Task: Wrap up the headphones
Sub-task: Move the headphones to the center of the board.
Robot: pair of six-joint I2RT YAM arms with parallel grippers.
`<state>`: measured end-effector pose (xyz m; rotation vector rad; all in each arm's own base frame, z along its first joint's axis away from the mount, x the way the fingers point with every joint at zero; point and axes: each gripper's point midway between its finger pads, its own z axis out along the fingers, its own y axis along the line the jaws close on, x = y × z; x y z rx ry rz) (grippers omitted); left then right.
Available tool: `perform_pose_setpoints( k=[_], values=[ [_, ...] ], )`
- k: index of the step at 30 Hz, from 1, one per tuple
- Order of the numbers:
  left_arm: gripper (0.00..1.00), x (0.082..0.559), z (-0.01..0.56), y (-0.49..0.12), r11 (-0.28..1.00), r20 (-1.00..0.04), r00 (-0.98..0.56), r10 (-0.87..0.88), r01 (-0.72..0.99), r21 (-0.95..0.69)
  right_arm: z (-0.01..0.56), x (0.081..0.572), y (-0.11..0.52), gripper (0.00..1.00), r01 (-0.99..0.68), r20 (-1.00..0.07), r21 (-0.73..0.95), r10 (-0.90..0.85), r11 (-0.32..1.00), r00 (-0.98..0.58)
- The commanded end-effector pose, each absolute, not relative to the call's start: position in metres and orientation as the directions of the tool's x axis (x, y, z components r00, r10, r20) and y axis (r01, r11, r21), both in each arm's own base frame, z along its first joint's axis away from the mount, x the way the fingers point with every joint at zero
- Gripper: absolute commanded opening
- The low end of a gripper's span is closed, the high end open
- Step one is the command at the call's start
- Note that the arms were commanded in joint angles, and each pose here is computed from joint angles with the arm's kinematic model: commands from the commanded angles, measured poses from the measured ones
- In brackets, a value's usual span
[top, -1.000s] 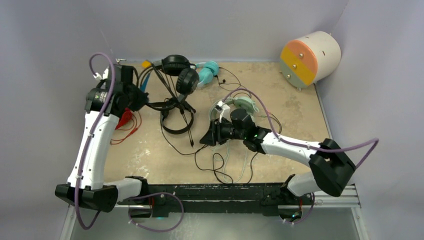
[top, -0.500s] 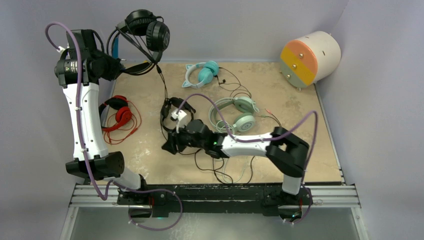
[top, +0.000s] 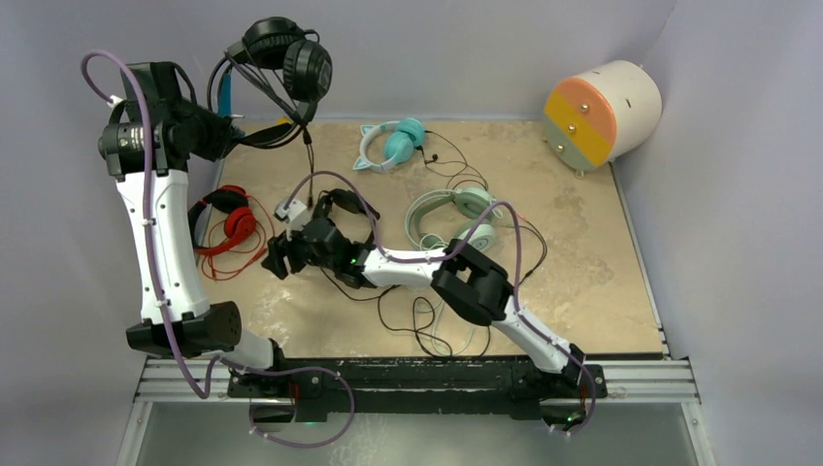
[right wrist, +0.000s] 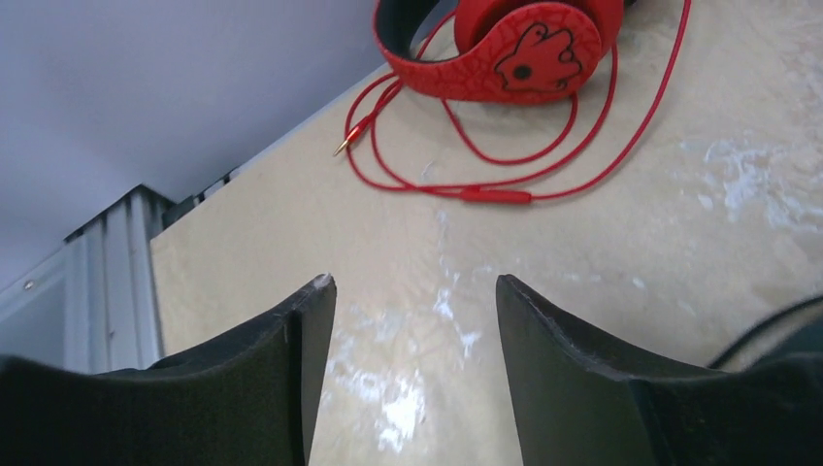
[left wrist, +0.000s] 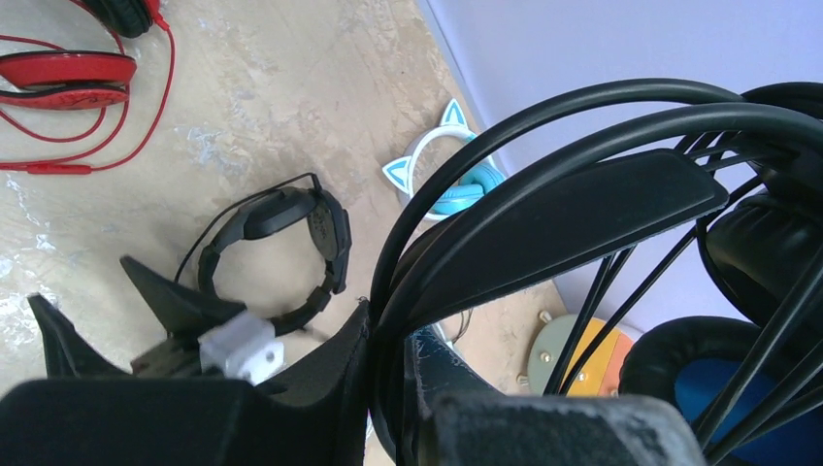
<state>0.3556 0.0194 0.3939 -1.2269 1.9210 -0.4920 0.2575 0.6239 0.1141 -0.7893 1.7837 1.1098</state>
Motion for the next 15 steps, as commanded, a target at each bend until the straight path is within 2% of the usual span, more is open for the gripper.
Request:
perform_pose_setpoints(
  k=[1, 6, 15],
  values=[
    [0.00, 0.344, 0.438, 0.009, 0.457, -0.423, -0.180, -0.888, -0.446, -0.770, 0.124, 0.289, 0.640, 0.69, -0.844, -0.921, 0.329, -0.053, 0.424, -0.386],
    [0.00, 0.337, 0.439, 0.003, 0.462, -0.419, -0.197, -0.887, -0.427, -0.777, 0.117, 0.325, 0.651, 0.95, -0.818, -0.934, 0.289, -0.043, 0.497, -0.356],
    [0.00, 0.324, 0.425, -0.005, 0.471, -0.412, -0.228, -0.882, -0.409, -0.782, 0.098, 0.367, 0.664, 0.97, -0.811, -0.963, 0.206, -0.036, 0.548, -0.269]
  ],
)
